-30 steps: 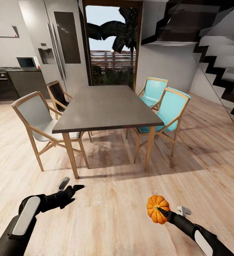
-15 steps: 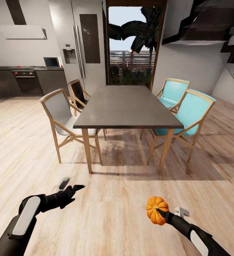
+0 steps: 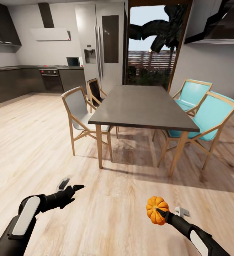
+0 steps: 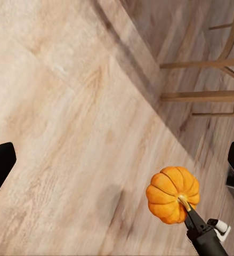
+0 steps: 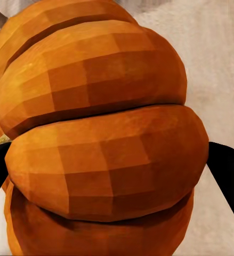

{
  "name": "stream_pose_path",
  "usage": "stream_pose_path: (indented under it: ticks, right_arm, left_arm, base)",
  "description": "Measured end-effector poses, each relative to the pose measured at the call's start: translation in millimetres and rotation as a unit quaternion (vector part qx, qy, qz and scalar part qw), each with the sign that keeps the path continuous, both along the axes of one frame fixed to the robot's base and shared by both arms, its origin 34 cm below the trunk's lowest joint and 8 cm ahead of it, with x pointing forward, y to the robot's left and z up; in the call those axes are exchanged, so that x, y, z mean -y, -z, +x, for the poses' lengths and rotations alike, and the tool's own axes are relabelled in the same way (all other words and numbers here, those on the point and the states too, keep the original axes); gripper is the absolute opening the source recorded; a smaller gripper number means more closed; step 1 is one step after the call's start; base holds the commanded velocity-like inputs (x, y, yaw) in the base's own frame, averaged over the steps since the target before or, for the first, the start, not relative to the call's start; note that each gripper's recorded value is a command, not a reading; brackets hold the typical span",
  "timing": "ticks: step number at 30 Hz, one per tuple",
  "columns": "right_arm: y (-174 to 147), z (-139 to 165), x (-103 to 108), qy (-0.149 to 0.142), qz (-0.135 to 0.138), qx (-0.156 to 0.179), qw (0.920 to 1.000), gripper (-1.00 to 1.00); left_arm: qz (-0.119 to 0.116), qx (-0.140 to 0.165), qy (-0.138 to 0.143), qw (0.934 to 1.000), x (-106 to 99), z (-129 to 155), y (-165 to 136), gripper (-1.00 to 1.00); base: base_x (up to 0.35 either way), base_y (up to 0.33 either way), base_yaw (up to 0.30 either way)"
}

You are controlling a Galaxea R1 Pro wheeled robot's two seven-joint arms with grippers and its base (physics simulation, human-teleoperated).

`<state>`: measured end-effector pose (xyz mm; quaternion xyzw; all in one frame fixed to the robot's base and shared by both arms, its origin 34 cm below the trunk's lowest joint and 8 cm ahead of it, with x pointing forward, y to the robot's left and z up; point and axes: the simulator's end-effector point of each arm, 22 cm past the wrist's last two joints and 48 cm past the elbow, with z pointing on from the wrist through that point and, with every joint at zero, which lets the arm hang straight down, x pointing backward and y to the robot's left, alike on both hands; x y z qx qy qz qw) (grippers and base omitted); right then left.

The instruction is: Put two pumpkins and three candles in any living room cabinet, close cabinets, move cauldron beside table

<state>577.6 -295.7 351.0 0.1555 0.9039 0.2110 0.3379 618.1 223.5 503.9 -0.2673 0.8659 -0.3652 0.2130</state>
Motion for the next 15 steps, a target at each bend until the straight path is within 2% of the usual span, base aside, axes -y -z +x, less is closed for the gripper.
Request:
stream_pose_path:
  ticks: [15]
  right_arm:
    - [0.3,-0.2,0.5,0.0,-0.002,0.0,1.0,-1.0]
  left_arm:
    - [0.0,-0.001,0.0,1.0,0.0,-0.3,0.6,1.0]
  base:
    - [-0.002,-0.006,0.296]
